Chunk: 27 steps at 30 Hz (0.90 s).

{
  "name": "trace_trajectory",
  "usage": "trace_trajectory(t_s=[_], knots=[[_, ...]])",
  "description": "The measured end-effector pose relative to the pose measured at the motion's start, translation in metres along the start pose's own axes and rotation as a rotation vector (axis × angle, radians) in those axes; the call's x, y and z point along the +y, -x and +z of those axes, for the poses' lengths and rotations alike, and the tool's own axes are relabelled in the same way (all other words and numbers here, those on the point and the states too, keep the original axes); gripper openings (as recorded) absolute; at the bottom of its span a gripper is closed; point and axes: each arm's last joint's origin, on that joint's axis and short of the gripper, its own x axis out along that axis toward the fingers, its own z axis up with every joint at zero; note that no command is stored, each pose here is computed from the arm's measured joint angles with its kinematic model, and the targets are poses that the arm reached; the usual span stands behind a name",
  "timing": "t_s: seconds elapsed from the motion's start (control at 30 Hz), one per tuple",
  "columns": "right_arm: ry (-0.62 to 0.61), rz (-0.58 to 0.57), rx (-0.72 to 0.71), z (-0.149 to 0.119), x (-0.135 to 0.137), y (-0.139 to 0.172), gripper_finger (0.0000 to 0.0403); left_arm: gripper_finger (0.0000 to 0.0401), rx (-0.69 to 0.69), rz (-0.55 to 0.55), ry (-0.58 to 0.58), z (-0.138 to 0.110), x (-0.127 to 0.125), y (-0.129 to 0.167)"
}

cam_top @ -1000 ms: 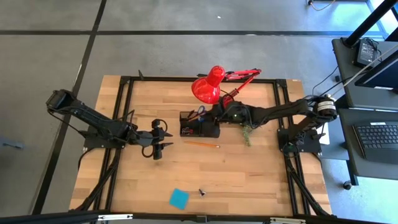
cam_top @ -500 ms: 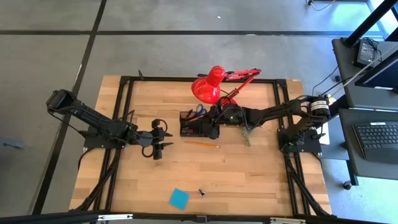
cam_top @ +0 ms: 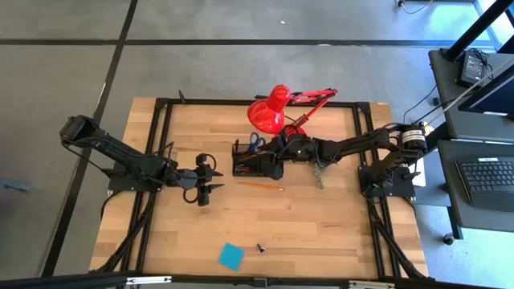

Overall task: Pick and place office supplies into organizer
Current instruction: Put the black binder clip into the black desk organizer

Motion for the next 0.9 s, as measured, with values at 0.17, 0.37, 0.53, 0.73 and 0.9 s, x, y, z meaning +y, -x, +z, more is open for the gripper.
trace_trajectory(t_s=[0.17, 0.37, 0.53, 0.73, 0.9], knots=[[0.019, -0.001, -0.019, 0.007, 0.000, 0.006, 0.0160, 0.0160, 0.001, 0.000, 0.007, 0.000, 0.000, 0.000], [0.028, 0.001, -0.015, 0.020, -0.001, 0.022, 0.0162, 0.0160, 0.006, 0.001, 0.023, -0.001, 0.000, 0.000], [0.050, 0.018, -0.009, 0.032, 0.004, 0.043, 0.0163, 0.0160, 0.006, 0.001, 0.023, -0.001, 0.000, 0.000], [0.036, 0.060, -0.004, 0.042, 0.015, 0.065, 0.0163, 0.0160, 0.010, -0.014, 0.024, -0.001, 0.000, 0.000], [0.012, 0.157, 0.051, 0.037, 0.044, 0.076, 0.0163, 0.0160, 0.026, -0.077, 0.024, -0.001, -0.002, 0.000]])
